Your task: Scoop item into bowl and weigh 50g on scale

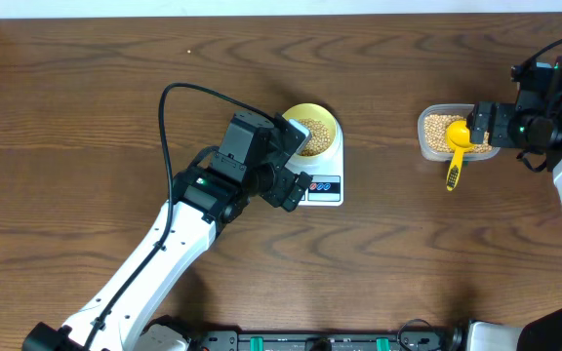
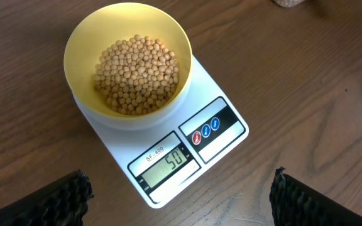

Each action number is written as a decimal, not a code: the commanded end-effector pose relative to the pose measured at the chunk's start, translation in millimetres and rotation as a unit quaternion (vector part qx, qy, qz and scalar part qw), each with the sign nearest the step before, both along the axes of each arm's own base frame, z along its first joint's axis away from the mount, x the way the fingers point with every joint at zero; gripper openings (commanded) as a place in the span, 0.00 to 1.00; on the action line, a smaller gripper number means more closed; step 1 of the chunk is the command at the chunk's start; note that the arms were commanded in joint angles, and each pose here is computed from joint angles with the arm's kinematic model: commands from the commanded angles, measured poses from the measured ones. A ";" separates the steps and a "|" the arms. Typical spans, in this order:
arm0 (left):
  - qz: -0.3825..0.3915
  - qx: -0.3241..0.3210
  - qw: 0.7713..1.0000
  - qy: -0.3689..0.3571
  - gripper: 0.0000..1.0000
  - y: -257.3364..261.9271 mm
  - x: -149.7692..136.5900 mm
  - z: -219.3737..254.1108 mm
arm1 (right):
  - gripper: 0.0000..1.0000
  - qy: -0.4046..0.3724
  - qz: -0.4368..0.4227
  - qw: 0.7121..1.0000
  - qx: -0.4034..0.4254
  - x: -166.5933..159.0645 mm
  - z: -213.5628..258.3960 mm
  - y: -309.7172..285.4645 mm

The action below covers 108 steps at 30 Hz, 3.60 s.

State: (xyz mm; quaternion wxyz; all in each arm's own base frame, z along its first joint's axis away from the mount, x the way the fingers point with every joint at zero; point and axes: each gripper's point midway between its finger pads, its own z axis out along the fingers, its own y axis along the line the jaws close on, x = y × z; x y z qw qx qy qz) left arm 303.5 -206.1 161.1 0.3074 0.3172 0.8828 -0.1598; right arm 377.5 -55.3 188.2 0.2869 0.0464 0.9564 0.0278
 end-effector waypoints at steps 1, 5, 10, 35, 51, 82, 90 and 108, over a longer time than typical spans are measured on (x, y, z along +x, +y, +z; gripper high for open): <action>-0.001 -0.001 1.000 0.010 0.93 0.5 -2.1 -5.2 | 0.99 -0.011 0.003 1.000 -0.009 1.7 9.0 -1.6; -0.001 -0.001 1.000 0.010 0.93 0.5 -2.1 -5.2 | 0.99 -0.011 0.003 1.000 -0.009 1.7 9.0 -1.6; -0.001 -0.001 1.000 0.010 0.93 0.5 -2.1 -5.2 | 0.99 -0.011 0.003 1.000 -0.009 1.7 9.0 -1.6; -0.001 0.000 1.000 0.012 0.93 1.0 -2.8 -5.7 | 0.99 -0.011 0.003 1.000 -0.009 1.7 9.0 -1.6; 0.031 0.026 0.999 0.025 0.93 38.4 -39.8 -37.4 | 0.99 -0.011 0.003 1.000 -0.009 1.7 9.0 -1.6; 0.333 -0.182 0.850 -0.366 0.94 168.1 -42.5 25.0 | 0.99 -0.011 0.003 1.000 -0.009 1.7 9.0 -1.6; 0.363 -0.157 0.837 -0.379 0.93 192.3 -53.7 9.8 | 0.99 -0.011 0.003 1.000 -0.009 1.7 9.0 -1.6; 0.372 -0.085 0.858 -0.343 0.93 206.2 -60.2 -23.1 | 0.99 -0.011 0.003 1.000 -0.009 1.7 9.0 -1.6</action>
